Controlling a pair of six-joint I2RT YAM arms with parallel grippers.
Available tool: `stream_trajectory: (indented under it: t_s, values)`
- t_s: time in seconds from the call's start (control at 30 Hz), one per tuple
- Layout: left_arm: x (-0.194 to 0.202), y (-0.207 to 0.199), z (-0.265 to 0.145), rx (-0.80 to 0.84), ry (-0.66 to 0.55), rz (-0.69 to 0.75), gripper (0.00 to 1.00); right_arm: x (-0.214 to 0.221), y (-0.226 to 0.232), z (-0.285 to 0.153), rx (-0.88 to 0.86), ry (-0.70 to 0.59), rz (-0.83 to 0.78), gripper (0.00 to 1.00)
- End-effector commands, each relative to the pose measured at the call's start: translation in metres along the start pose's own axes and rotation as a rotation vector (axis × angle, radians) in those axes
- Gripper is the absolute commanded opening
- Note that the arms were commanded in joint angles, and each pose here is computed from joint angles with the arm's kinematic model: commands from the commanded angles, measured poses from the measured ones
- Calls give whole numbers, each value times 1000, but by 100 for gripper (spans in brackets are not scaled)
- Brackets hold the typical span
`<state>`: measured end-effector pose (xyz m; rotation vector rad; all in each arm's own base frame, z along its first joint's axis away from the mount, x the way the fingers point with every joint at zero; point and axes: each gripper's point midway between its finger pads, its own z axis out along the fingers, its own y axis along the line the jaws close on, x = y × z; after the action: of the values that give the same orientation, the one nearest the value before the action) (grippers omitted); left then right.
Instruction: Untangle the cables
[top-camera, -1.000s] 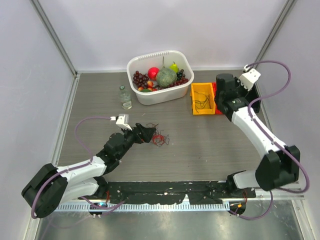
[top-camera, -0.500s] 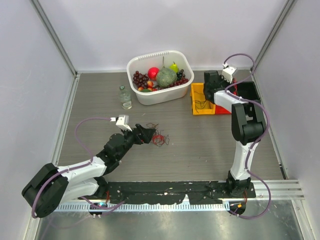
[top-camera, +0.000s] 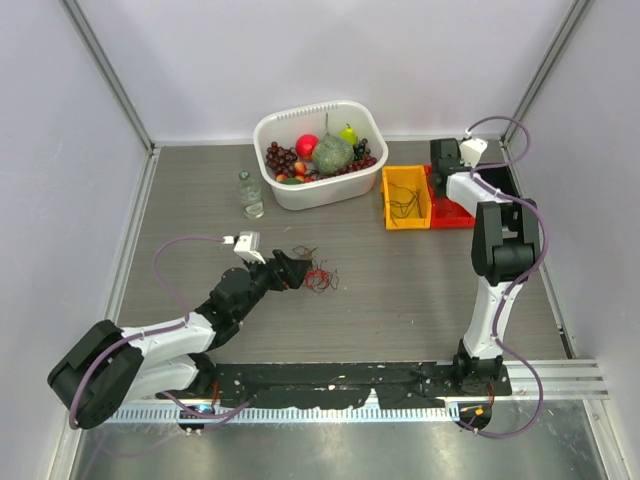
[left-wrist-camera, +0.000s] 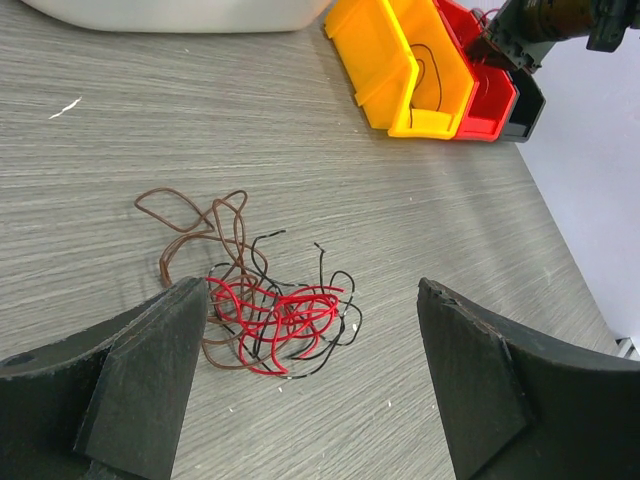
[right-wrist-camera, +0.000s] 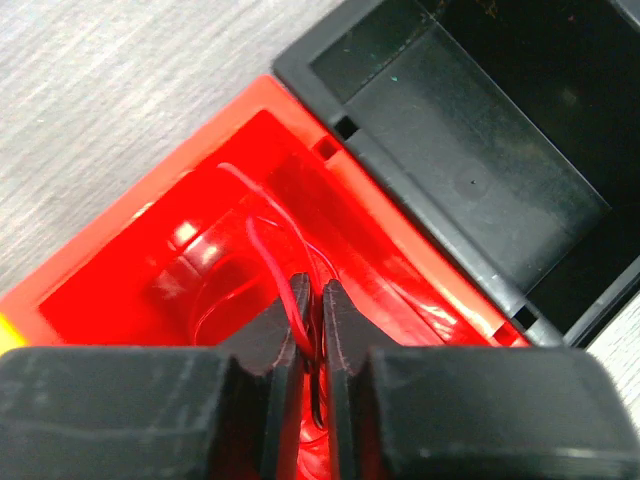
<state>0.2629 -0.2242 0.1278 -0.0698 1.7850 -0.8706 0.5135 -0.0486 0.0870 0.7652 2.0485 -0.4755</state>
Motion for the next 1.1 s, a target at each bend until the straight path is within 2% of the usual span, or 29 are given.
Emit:
stream_trajectory:
  t_s: [0.0,0.1,0.23,0.33,0.43,0.5,0.53,0.57,0.6,0.63,0.7,0.73,0.83,0.87,0.9,0.93,1.03,1.07]
  values:
    - [-17,-14,4,49,-57,7,89,-11,9,-5,-95,80,108,19]
    - [-17,-14,5,50,-58,6,89,-16,10,-11,-117,94,103,37]
    - [-16,-14,6,51,-52,9,89,-30,11,-30,-174,94,101,55]
    - [-15,-14,6,53,-46,9,88,-42,3,-53,-206,84,117,62]
    - [-14,-15,8,55,-49,8,88,-49,-6,-76,-248,63,150,65]
    - [-14,-14,8,53,-50,7,88,-32,-21,-87,-253,79,145,66]
    - [-15,-15,8,56,-53,7,88,-43,-27,-104,-263,37,155,66]
    - [-16,-14,8,55,-56,6,88,-26,-35,-106,-252,51,135,66]
    - [-17,-15,7,56,-61,6,89,-34,-33,-127,-298,-8,132,66]
    - [-18,-14,6,53,-65,5,90,-16,-34,-133,-309,-1,98,66]
    - [-21,-10,4,34,-85,-3,91,-2,-24,-172,-424,-33,54,68]
    - [-21,-8,2,29,-91,-5,92,11,3,-198,-581,-18,2,69]
    - [-24,-6,0,16,-104,-12,91,66,33,-241,-832,82,-86,69]
    - [-24,-5,0,8,-105,-17,90,84,53,-272,-981,127,-124,68]
    - [-23,-2,1,-7,-100,-24,88,102,58,-277,-1009,167,-142,67]
    - [-22,0,2,-24,-98,-34,86,120,73,-307,-1136,205,-176,67]
    - [-15,7,12,-81,-60,-53,83,172,87,-337,-1240,318,-224,66]
    - [-11,9,16,-98,-34,-49,79,174,94,-349,-1302,313,-204,66]
